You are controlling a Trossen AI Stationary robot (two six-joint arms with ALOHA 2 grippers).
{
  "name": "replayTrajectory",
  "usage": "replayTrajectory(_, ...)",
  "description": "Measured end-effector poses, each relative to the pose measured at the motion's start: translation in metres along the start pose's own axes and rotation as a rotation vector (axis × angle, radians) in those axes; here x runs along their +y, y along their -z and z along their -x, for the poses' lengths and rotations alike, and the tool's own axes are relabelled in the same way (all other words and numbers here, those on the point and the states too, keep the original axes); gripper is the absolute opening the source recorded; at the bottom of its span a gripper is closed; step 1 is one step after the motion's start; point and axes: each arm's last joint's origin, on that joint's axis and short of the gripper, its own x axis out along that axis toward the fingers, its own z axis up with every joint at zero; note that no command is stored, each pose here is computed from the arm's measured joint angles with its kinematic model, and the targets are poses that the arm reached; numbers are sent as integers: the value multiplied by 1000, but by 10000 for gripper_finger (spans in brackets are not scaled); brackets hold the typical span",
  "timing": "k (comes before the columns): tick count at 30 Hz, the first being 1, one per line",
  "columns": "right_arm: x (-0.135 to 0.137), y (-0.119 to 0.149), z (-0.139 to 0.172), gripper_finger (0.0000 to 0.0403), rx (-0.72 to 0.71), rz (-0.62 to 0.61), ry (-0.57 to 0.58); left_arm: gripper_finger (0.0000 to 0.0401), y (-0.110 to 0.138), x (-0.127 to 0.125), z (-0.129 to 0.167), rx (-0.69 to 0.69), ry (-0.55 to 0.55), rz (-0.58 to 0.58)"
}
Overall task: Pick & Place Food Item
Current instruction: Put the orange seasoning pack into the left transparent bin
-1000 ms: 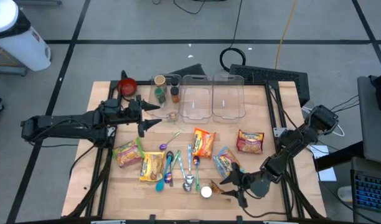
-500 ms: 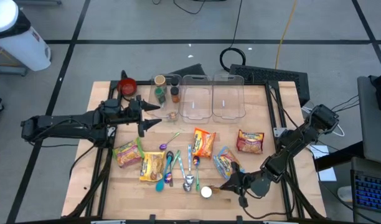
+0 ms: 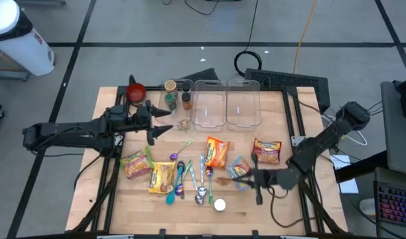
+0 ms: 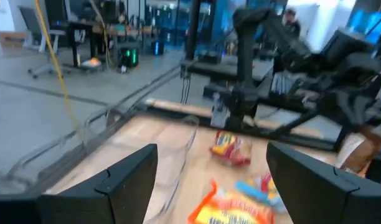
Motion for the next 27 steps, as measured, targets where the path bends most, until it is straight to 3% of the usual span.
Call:
replayTrajectory(5, -43, -14, -10, 0, -36, -4, -34, 310, -12, -6, -15, -41, 59, -37)
replayTrajectory(13, -99, -5, -34, 0, 26, -50, 24, 296, -29, -20, -65, 185, 112, -89)
replayTrajectory(18, -111, 5, -44, 0, 66, -81, 77, 285, -32, -34, -95, 284, 192, -145)
replayTrajectory(27, -110, 5, -49, 0, 39, -62, 74, 265, -7, -50, -130, 399, 236, -195)
